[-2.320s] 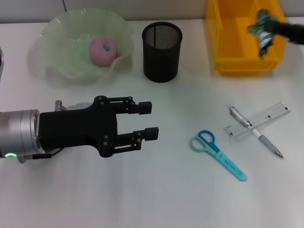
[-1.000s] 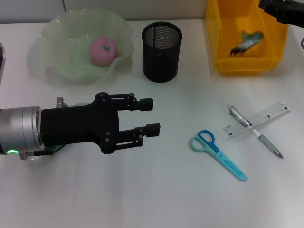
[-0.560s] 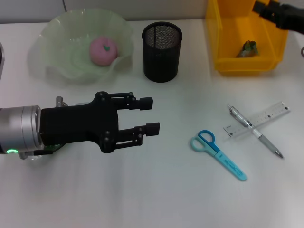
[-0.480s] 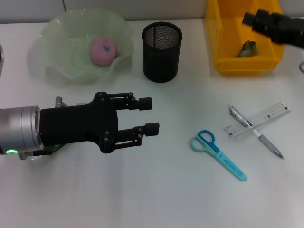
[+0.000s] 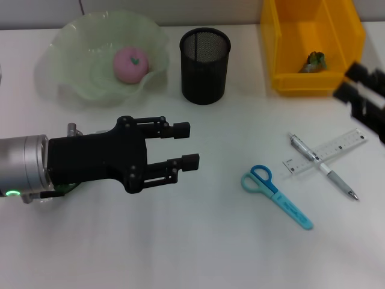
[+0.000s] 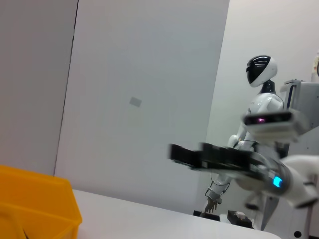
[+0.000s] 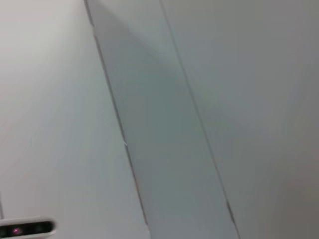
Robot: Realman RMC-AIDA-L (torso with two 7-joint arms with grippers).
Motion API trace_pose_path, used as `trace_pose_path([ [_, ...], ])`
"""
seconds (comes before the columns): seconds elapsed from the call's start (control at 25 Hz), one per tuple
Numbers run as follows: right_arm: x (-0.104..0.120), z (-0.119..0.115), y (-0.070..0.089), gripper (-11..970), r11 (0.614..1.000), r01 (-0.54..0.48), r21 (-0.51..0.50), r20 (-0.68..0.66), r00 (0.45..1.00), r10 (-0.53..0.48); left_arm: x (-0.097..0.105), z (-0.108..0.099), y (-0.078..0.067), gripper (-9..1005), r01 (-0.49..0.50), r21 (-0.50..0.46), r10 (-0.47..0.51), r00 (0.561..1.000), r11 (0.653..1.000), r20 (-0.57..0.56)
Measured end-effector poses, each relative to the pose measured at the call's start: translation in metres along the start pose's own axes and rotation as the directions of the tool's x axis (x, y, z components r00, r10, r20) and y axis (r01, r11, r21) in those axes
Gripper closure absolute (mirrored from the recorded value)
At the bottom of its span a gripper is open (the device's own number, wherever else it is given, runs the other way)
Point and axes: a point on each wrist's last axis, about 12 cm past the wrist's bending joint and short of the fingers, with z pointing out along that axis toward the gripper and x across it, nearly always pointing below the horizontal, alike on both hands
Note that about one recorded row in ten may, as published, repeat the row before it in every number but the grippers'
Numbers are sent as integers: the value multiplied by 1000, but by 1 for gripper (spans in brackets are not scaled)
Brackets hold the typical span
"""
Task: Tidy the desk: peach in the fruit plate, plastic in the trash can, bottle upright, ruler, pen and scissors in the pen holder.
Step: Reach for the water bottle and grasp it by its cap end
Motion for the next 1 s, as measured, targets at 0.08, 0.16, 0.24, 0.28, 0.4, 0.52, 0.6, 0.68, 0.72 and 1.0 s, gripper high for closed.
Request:
trace_pose_path([
  [0.08, 12, -9, 14, 409, 1000, 14, -14, 34, 999, -14, -1, 1, 1, 427, -3, 2, 3, 1000, 1000, 1],
  [0.16, 21, -16, 26, 409, 999, 29, -19, 61, 998, -28, -2, 2, 1, 427, -5, 4, 5, 1000, 1000, 1],
  [0.24, 29, -20, 35, 409, 999, 45, -11, 81, 996, -43, -2, 2, 1, 427, -6, 6, 6, 1000, 1000, 1],
  [0.28, 32, -21, 38, 409, 999, 43, -5, 87, 995, -43, -2, 3, 1, 427, -6, 6, 6, 1000, 1000, 1],
  [0.4, 38, -22, 42, 409, 999, 31, 8, 92, 995, -31, -2, 3, 2, 426, -7, 7, 7, 1000, 1000, 2],
  [0.52, 41, -21, 42, 409, 1000, 17, 16, 81, 997, -18, -4, 2, 4, 426, -13, -7, 13, 1000, 1000, 5],
  [0.6, 42, -20, 42, 409, 1000, 16, 17, 80, 997, -17, -9, 0, 10, 426, -1, -51, 1, 1000, 999, 8],
  [0.68, 42, -20, 42, 409, 1000, 15, 18, 78, 997, -16, -15, -2, 17, 426, 29, -92, -29, 1000, 995, 1],
  [0.72, 42, -19, 40, 409, 1000, 12, 20, 74, 997, -14, -18, -3, 22, 426, 50, -113, -52, 999, 992, -9],
  [1.0, 45, -8, 36, 409, 1000, -7, 21, 57, 998, 6, -59, -6, 43, 418, 111, -233, -164, 961, 966, -223],
])
